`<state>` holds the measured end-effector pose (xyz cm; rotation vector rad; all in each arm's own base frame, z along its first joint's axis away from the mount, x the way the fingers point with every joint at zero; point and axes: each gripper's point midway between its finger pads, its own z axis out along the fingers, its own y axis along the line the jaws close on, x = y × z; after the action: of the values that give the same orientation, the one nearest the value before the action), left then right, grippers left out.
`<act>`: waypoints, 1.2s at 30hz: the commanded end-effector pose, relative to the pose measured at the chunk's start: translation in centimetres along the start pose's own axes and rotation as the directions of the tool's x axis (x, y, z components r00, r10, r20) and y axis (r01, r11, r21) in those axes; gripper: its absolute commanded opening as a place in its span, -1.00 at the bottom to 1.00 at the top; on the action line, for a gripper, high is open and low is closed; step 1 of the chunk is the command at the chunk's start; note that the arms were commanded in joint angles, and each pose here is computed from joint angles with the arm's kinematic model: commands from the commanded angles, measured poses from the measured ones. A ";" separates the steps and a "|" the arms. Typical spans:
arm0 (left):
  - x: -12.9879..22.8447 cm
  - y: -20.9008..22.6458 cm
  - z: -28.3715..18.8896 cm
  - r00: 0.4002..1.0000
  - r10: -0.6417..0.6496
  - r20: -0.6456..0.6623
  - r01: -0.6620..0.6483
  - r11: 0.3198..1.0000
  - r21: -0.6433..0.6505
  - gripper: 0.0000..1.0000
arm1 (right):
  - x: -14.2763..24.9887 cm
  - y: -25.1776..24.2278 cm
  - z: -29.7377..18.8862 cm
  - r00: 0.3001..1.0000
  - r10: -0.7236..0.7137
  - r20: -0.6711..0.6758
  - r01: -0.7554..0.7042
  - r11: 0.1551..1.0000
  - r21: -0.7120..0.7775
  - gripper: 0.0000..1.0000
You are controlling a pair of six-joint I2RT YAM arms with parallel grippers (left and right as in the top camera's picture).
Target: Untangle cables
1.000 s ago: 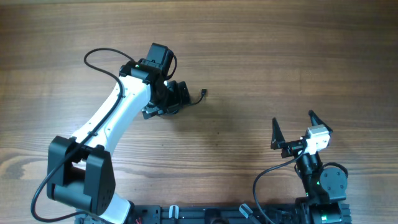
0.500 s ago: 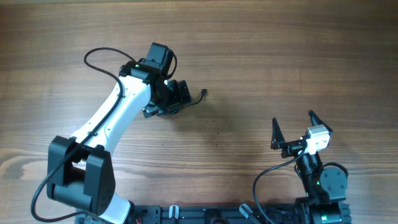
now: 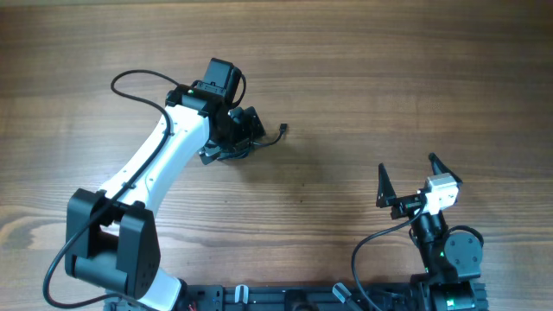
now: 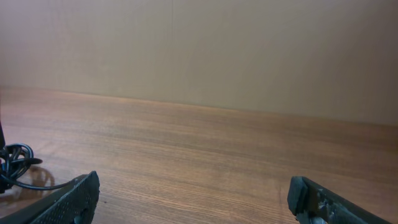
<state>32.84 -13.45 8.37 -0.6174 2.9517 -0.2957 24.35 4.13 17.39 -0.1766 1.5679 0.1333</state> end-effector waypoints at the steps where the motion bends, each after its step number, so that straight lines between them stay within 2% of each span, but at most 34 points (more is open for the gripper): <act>1: 0.0 0.1 0.0 1.000 -0.019 0.012 0.019 1.000 -0.011 1.00 | -0.2 -0.2 0.0 1.000 0.001 0.008 -0.001 1.000 0.011 1.00; 14: -0.5 -0.1 0.0 0.999 -0.017 0.035 0.017 1.000 -0.004 1.00 | -0.2 -0.2 0.0 1.000 0.001 0.008 -0.002 1.000 0.011 0.99; 16: -0.5 0.1 0.0 0.999 -0.018 0.035 0.018 1.000 -0.014 0.89 | -0.2 -0.2 0.0 1.000 0.001 0.008 -0.001 1.000 0.011 0.99; 17: -0.5 0.1 0.0 0.999 -0.018 0.036 0.019 1.000 -0.014 0.79 | -0.2 -0.2 0.0 1.000 0.001 0.008 -0.002 1.000 0.011 0.99; 18: -0.5 0.1 0.0 0.999 -0.017 0.036 0.018 1.000 -0.014 0.46 | -0.2 -0.2 0.0 1.000 0.001 0.008 -0.001 1.000 0.011 0.99; 19: -0.5 0.1 0.0 0.999 -0.018 0.035 0.018 1.000 -0.014 -0.05 | -0.2 -0.2 0.0 1.000 0.001 0.008 -0.001 1.000 0.011 0.99; 20: -0.5 0.1 0.0 0.999 -0.017 0.036 0.018 1.000 -0.014 -0.70 | -0.2 -0.2 0.0 1.000 0.001 0.008 -0.001 1.000 0.011 0.99; 21: -0.5 0.1 0.0 0.999 -0.017 0.035 0.018 1.000 -0.014 -0.92 | -0.2 -0.2 0.0 1.000 0.001 0.008 -0.001 1.000 0.011 0.99; 25: -0.9 0.4 -0.3 0.999 -0.036 0.033 0.036 0.999 0.002 -0.92 | -1.1 1.6 -0.1 0.997 0.072 0.039 -0.068 0.993 -0.094 1.00; 27: -1.3 0.1 -1.8 0.998 -0.057 -0.001 0.057 0.993 0.102 -0.92 | -3.3 3.6 -0.7 0.981 0.177 0.084 -0.154 0.961 -0.229 0.99; 30: -2.4 1.9 -4.5 0.991 -0.135 0.008 0.132 0.978 0.159 -0.92 | -6.1 3.8 -1.4 0.973 0.223 0.054 -0.204 0.950 -0.237 0.99; 33: -3.2 4.6 -5.4 0.987 -0.159 0.018 0.155 0.979 0.129 -0.92 | -10.8 3.7 -2.0 0.974 0.227 -0.023 -0.226 0.948 -0.222 0.99; 36: -3.8 7.6 -5.0 0.983 -0.180 0.043 0.179 0.983 0.027 -0.92 | -14.9 5.4 -1.1 0.956 0.231 -0.179 -0.277 0.912 -0.302 1.00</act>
<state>32.99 -6.28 12.55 -0.8921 2.8339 -0.4453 22.00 7.79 29.08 -0.1784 1.6414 0.4913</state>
